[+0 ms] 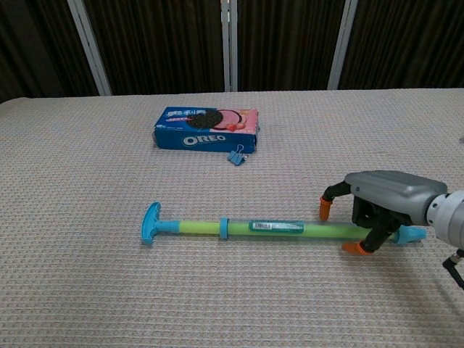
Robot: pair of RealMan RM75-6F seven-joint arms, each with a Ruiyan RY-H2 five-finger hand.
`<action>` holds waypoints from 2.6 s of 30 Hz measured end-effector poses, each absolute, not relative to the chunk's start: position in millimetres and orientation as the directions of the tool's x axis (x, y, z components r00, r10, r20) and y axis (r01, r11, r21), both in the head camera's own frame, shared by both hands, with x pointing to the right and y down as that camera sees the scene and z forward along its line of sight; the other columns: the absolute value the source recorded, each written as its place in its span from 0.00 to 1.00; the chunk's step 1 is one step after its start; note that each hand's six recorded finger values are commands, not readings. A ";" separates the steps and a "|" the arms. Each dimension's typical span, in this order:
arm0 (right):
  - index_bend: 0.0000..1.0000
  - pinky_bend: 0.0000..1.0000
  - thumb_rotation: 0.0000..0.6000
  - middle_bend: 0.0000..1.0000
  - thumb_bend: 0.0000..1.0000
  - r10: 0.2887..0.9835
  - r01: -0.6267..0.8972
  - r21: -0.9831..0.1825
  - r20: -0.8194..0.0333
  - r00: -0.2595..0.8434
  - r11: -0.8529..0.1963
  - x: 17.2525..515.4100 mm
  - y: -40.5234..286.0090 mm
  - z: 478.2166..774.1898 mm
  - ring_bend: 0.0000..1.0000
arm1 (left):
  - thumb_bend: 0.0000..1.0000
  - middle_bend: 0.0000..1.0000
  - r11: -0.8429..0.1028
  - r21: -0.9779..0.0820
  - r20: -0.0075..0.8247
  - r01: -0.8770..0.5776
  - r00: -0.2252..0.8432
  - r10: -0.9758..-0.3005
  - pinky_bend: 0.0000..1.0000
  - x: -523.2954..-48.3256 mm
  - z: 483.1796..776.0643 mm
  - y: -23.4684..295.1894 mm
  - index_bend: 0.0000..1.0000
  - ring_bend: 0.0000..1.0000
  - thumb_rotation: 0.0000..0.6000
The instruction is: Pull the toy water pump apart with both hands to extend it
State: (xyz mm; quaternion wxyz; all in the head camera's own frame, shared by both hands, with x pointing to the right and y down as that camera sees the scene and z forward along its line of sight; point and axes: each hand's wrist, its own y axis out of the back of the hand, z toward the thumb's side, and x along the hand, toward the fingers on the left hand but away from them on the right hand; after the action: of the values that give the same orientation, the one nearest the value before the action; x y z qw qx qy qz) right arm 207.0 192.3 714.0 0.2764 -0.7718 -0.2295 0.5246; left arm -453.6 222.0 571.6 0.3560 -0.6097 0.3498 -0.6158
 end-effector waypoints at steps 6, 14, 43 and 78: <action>0.49 1.00 1.00 1.00 0.23 0.647 0.056 -0.671 -0.683 0.339 -0.739 208.5 192.8 716.8 1.00 | 0.00 0.00 -0.505 -0.863 0.505 0.012 -0.002 -0.863 0.00 -453.3 572.6 222.0 0.00 0.00 1.00; 0.65 1.00 1.00 1.00 0.43 0.657 0.050 -0.685 -0.673 0.340 -0.727 208.3 192.5 718.5 1.00 | 0.00 0.00 -0.511 -0.860 0.511 0.016 -0.003 -0.860 0.00 -452.9 574.6 222.5 0.00 0.00 1.00; 0.67 1.00 1.00 1.00 0.58 0.652 0.069 -0.664 -0.700 0.291 -0.744 195.1 180.3 713.8 1.00 | 0.23 0.81 -0.614 -0.789 0.543 -0.019 0.446 -0.712 0.97 -268.7 675.1 174.3 0.33 0.77 1.00; 0.68 1.00 1.00 1.00 0.58 0.651 0.026 -0.671 -0.708 0.274 -0.741 179.2 180.9 712.9 1.00 | 0.35 0.81 -0.733 -0.674 0.615 -0.086 0.483 -0.623 0.97 -207.4 729.9 190.2 0.43 0.77 1.00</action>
State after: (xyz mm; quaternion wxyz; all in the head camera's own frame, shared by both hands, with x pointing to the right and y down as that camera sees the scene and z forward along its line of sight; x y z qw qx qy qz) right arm 179.2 180.9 712.9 0.2799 -0.7475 -0.2264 0.5583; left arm -207.4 190.2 729.9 0.2923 -0.8100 0.2188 -0.4589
